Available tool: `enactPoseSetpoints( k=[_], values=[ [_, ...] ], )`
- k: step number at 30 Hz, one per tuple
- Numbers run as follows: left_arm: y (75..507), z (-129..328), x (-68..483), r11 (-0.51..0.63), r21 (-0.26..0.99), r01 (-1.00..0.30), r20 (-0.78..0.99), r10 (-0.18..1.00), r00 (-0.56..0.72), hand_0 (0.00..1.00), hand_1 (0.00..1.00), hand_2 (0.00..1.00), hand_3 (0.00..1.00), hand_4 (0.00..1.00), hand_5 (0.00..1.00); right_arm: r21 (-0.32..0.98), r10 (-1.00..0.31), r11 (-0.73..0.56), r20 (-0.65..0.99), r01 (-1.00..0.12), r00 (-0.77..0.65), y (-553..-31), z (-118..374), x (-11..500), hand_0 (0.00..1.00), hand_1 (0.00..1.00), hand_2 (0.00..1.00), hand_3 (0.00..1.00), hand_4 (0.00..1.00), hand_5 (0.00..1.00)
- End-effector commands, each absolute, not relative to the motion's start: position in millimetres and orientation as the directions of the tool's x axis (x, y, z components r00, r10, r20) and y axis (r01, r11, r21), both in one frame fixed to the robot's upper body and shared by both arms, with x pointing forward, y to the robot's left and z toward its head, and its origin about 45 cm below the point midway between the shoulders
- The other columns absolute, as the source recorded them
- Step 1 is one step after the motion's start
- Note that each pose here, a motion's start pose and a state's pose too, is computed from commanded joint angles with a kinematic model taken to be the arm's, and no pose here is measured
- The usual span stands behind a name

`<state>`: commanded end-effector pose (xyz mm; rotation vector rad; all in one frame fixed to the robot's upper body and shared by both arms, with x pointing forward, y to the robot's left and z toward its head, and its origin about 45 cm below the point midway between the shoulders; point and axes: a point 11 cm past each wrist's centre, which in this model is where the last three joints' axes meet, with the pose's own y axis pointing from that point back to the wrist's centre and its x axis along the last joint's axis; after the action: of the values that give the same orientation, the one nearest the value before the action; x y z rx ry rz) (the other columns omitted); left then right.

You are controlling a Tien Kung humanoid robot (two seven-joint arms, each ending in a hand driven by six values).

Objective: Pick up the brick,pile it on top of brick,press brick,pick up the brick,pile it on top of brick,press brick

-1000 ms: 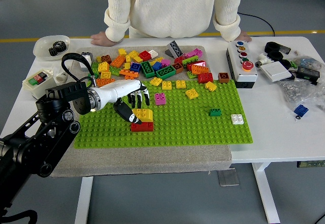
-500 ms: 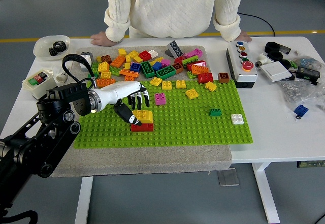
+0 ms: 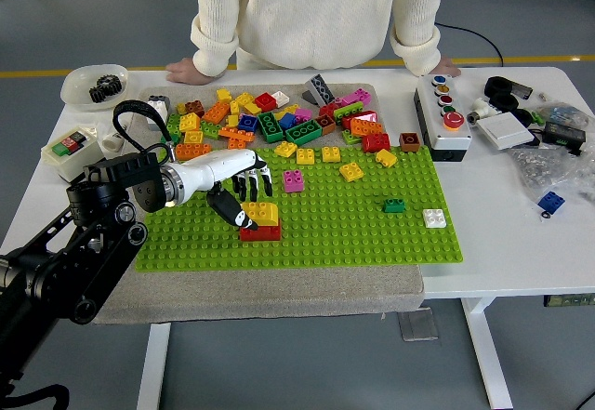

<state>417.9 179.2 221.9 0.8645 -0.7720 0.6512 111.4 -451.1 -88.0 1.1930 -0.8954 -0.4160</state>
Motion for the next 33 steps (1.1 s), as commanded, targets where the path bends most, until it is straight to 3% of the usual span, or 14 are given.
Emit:
enactPoseSetpoints(
  k=[33],
  values=[
    [177.9,220.0,417.0,0.497,0.422,-0.758,0.803,0.182,0.567,0.435,0.399,0.406,0.511,0.918,0.002,0.923,-0.703,0.348,0.374,-0.166,0.605,-450.7,-88.1,111.4,0.739,0.654,0.722,0.584,0.803,0.338]
  ],
)
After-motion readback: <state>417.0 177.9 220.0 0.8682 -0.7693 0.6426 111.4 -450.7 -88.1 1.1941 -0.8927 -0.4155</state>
